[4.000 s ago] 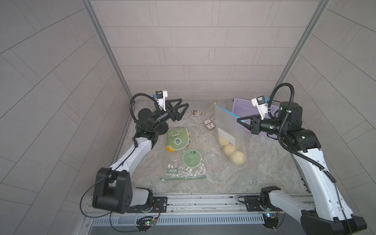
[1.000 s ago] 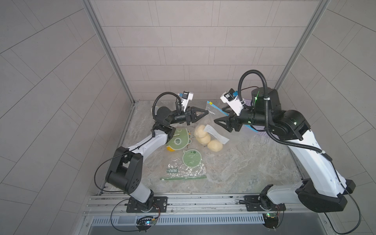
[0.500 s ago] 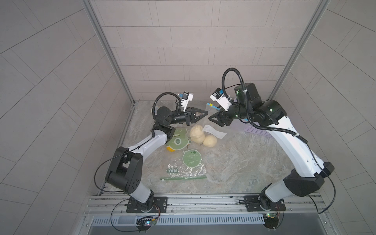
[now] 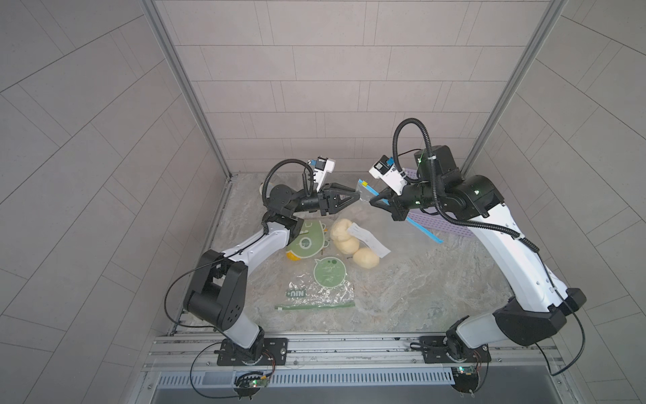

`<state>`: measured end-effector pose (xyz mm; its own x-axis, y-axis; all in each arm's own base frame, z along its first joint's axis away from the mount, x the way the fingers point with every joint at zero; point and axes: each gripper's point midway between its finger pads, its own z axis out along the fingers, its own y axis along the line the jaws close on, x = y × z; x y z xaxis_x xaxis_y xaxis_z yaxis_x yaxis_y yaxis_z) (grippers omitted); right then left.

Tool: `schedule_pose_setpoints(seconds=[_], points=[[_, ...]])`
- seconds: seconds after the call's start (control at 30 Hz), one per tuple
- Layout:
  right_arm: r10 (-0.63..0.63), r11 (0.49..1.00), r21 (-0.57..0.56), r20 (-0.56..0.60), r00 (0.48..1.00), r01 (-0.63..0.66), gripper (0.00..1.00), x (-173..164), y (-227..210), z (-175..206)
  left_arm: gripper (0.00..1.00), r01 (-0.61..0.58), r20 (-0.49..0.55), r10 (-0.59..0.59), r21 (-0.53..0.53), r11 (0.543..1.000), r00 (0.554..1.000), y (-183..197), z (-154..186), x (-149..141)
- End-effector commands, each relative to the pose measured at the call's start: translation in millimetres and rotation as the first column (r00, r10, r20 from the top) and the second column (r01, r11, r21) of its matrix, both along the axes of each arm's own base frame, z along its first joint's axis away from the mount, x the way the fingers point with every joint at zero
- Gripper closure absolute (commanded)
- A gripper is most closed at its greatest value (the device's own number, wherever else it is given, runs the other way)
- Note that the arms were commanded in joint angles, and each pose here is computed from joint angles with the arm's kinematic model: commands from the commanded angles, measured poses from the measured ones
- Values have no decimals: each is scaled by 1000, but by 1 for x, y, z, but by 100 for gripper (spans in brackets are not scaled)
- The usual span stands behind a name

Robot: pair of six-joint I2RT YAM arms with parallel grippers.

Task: Open the zip-top bag and take out the pear
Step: Unzip the zipper on the zipper food storage bag.

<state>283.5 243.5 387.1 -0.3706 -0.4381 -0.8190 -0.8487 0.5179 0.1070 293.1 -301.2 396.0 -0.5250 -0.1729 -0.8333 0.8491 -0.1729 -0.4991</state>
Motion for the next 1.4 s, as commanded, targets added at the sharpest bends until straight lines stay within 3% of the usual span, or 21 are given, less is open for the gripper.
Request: schedule_pose_setpoints(seconds=[0.0,0.07,0.23,0.6,0.73,0.83,0.93,1.23,1.27,1.33,1.37], points=[[96,995,32,7,995,-96,100,-25,2,9,45,66,117,-60,-44,997,991,2,37,-21],[104,994,36,1,995,-104,100,-27,2,9,45,82,122,-77,-36,996,989,1,41,-21],[100,994,36,-5,995,-100,100,-27,1,9,62,121,104,-120,-2,993,987,-4,32,-22],[93,994,55,-13,996,-92,100,-25,-2,12,56,160,61,-162,37,986,985,-7,12,-31],[88,994,61,-19,996,-87,100,-25,-3,12,66,168,52,-170,45,985,984,-6,9,-32],[84,994,65,-14,996,-83,100,-24,-5,13,79,168,45,-170,48,985,984,-7,6,-31],[81,994,74,-18,997,-80,100,-23,-6,14,80,177,33,-179,56,983,983,-7,3,-31],[104,991,91,-34,994,-101,100,-26,-3,14,95,160,49,-162,43,986,985,-7,6,-28],[113,989,99,-35,993,-110,90,-27,-1,16,98,152,57,-153,35,988,987,-7,9,-27],[127,984,126,-31,991,-122,53,-30,1,24,100,143,64,-144,21,990,988,-7,16,-26],[130,982,142,-16,991,-127,43,-30,3,31,100,143,68,-144,18,990,987,-7,19,-27]])
